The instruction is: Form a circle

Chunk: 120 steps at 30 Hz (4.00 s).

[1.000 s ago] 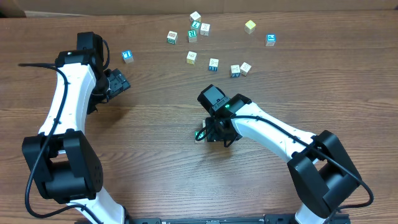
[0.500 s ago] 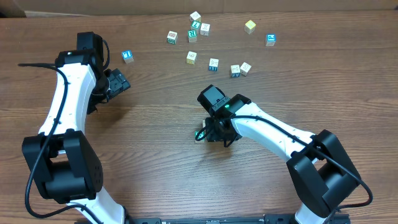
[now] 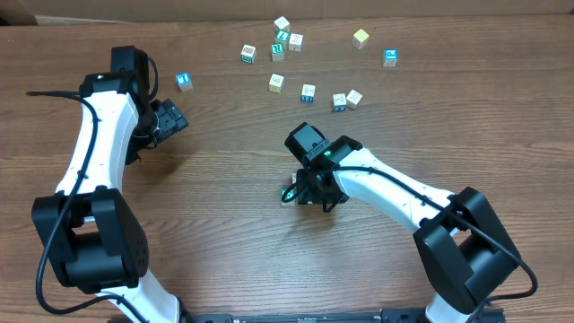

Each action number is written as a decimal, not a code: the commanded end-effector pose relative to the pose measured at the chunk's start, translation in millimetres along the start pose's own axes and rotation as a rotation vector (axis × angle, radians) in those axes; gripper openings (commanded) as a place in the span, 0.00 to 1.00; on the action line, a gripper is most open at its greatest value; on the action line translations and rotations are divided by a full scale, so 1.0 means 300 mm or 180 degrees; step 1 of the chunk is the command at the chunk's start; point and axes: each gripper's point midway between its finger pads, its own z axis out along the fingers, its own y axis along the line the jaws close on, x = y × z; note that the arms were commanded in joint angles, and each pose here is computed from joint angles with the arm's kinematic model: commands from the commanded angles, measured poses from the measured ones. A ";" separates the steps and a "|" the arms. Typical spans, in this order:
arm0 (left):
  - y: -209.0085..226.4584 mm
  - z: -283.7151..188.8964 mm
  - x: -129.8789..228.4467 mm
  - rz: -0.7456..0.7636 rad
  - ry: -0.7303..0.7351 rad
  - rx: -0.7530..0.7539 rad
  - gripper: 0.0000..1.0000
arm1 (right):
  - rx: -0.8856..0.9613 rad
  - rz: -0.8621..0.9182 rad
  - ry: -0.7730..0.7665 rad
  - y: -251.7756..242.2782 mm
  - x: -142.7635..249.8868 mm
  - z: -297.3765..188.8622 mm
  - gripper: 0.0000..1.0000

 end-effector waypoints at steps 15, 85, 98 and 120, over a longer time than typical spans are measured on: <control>-0.006 -0.017 -0.021 0.0032 -0.0074 0.0004 1.00 | 0.0080 0.0024 0.0014 -0.020 0.009 0.021 0.51; -0.006 -0.017 -0.021 0.0032 -0.0074 0.0004 1.00 | 0.0050 0.0388 -0.0494 -0.152 -0.270 -0.279 1.00; -0.006 -0.017 -0.021 0.0032 -0.0074 0.0004 1.00 | 0.0050 0.0388 -0.0494 -0.152 -0.270 -0.279 1.00; -0.006 -0.017 -0.021 0.0032 -0.0074 0.0004 1.00 | -0.0683 0.0482 -0.2255 -0.041 -0.711 -0.681 0.04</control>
